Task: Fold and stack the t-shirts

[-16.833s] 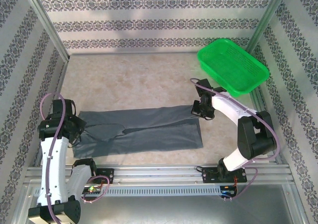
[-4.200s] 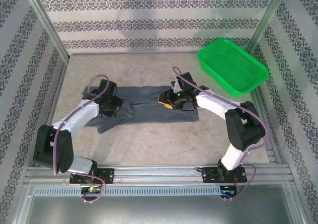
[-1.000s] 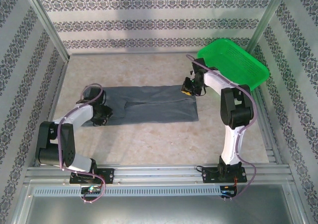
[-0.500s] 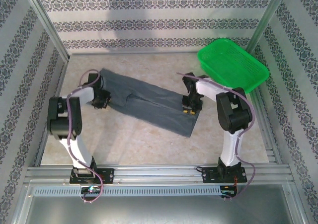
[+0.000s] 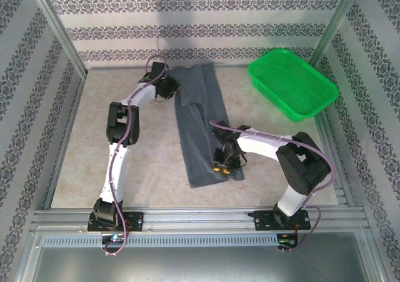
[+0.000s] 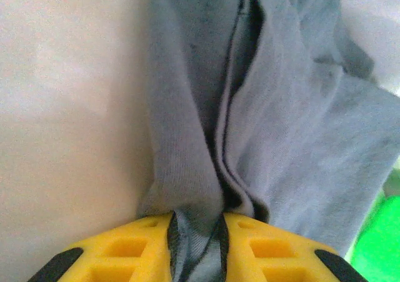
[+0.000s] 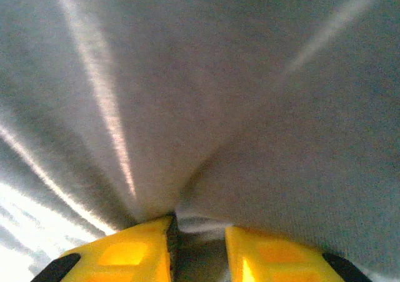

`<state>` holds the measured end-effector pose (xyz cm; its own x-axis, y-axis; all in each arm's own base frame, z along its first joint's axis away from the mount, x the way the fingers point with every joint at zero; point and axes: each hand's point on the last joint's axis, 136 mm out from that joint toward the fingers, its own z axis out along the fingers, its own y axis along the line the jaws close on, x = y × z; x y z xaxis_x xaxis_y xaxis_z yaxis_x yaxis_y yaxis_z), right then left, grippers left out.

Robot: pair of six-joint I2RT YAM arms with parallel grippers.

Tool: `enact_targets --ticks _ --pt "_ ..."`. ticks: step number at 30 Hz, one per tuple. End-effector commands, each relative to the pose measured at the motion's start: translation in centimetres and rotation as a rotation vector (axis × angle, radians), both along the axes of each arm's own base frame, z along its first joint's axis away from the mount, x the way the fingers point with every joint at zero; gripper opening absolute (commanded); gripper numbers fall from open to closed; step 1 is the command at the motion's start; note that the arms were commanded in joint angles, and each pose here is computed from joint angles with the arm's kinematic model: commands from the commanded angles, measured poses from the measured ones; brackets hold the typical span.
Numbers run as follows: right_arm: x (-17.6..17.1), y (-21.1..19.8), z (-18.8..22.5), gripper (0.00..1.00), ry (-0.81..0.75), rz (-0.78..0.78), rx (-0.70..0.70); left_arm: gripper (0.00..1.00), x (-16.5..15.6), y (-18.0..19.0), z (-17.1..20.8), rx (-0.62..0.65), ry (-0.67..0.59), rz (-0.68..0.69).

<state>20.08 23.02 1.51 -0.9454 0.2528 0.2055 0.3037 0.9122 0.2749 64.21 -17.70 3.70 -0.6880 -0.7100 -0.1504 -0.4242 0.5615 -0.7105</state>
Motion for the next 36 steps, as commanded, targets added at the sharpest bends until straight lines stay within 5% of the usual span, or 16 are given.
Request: enact_targets --ticks 1,7,12,17,23,26,36 --pt "0.2 4.4 0.0 0.30 0.063 -0.122 0.170 0.27 -0.1 -2.8 -3.0 -0.031 0.079 -0.028" --pt "1.6 1.4 4.9 0.39 -0.039 -0.180 0.146 0.42 1.1 -2.2 3.8 0.027 -0.042 -0.048" --pt "1.2 -3.4 6.5 0.46 -0.109 -0.225 0.124 0.49 -4.5 -0.2 9.4 0.128 -0.039 -0.061" --pt "-2.1 -7.1 4.5 0.49 -0.050 -0.150 0.035 0.49 -17.5 0.3 7.5 0.073 0.133 -0.150" --pt "-4.3 -5.8 2.7 0.55 0.030 -0.073 0.046 0.49 -36.2 -2.1 2.1 0.002 0.458 -0.447" --pt "-4.2 -4.6 1.7 0.55 0.050 -0.049 0.048 0.50 -41.3 -3.1 1.0 -0.014 0.533 -0.531" --pt "-2.4 -3.0 -0.2 0.42 0.044 -0.049 0.043 0.48 -42.6 -8.1 -1.4 -0.040 0.554 -0.624"
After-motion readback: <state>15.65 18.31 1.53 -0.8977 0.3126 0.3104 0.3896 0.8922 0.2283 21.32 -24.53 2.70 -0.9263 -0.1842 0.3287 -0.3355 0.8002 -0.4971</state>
